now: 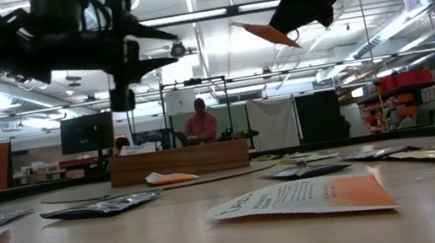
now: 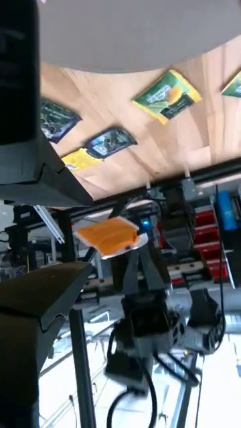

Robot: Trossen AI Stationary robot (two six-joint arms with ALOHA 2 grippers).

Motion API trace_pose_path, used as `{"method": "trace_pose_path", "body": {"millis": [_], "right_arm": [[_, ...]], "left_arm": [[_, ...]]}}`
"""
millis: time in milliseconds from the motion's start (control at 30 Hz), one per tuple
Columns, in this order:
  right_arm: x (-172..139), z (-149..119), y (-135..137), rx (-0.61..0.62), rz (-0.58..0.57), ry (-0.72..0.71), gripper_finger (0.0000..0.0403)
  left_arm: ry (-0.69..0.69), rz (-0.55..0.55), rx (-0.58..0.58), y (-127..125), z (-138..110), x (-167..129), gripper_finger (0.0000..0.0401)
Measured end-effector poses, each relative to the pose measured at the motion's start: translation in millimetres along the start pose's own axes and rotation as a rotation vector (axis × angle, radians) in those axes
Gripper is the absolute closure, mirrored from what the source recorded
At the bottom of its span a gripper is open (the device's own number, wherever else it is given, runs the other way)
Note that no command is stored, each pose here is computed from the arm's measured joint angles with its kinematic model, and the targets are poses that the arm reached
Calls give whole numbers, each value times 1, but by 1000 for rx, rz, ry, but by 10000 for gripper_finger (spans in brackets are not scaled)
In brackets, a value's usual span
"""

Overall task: Pick & Place Tea
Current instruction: Put the white tea bag into the left section of the wooden organizer

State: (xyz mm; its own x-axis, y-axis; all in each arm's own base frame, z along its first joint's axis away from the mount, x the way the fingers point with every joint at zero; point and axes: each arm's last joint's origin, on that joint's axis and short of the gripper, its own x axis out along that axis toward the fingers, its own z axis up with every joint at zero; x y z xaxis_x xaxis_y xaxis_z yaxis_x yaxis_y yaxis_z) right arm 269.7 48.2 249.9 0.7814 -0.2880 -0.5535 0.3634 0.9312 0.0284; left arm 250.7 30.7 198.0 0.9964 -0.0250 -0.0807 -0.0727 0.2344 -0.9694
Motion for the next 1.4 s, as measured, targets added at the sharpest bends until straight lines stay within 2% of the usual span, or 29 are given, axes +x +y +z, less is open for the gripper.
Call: {"method": "trace_pose_path", "body": {"millis": [233,367,500,600,833,1400], "right_arm": [[7,-1,-2,3,23,24,403],[7,-1,-2,-1,24,27,403],[7,-1,-2,-1,21,29,403],[7,-2,-2,-3,14,31,403],[7,-3,-3,-12,5,45,403],[7,0,-1,-15,22,11,403]], "left_arm": [[58,-12,43,-13,9,43,252],[98,29,37,-10,11,60,252],[146,-13,32,-18,14,77,252],[184,-4,23,-16,13,85,252],[232,43,6,-13,9,90,252],[241,39,32,-14,4,91,255]]}}
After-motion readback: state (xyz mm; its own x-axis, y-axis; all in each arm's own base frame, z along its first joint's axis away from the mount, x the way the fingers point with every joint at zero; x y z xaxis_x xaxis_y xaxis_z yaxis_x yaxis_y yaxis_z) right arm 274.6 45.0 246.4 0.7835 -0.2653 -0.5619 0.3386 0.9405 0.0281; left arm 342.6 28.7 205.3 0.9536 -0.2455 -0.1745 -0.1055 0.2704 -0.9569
